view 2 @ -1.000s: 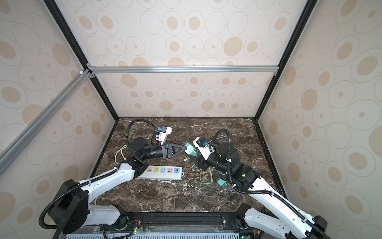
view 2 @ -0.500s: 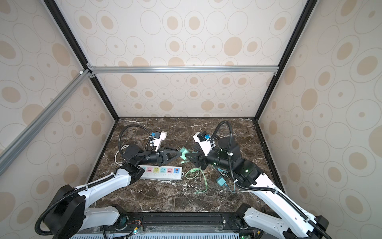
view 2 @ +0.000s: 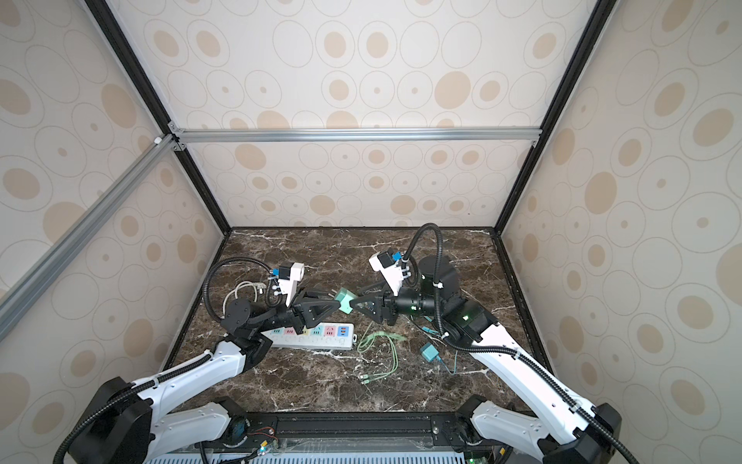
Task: Insert plugs into power strip
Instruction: Pass the plug.
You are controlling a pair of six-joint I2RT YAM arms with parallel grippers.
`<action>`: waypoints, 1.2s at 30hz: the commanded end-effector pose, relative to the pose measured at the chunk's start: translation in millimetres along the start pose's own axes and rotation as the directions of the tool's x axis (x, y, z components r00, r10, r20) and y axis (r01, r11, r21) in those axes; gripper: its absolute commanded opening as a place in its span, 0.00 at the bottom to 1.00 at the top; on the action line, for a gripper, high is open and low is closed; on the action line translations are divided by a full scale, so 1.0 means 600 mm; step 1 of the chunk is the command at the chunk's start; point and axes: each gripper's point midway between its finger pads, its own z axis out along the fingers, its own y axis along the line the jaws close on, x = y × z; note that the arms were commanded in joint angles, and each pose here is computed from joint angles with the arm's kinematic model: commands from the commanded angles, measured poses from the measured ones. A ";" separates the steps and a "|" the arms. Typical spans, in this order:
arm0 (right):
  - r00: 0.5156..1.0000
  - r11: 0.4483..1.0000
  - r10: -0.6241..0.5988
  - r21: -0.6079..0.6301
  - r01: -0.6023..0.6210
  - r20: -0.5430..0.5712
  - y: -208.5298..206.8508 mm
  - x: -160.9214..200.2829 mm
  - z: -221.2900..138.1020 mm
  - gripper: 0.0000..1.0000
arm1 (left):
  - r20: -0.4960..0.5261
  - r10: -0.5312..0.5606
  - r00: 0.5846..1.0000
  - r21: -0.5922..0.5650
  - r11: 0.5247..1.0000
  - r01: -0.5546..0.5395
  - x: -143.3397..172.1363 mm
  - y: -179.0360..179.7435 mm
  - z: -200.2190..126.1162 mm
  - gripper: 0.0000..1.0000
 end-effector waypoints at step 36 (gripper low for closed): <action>1.000 0.989 0.025 -0.143 -0.022 0.018 0.020 -0.013 0.021 0.27 | 0.108 0.026 0.994 0.084 0.996 -0.035 -0.023 -0.027 -0.010 0.00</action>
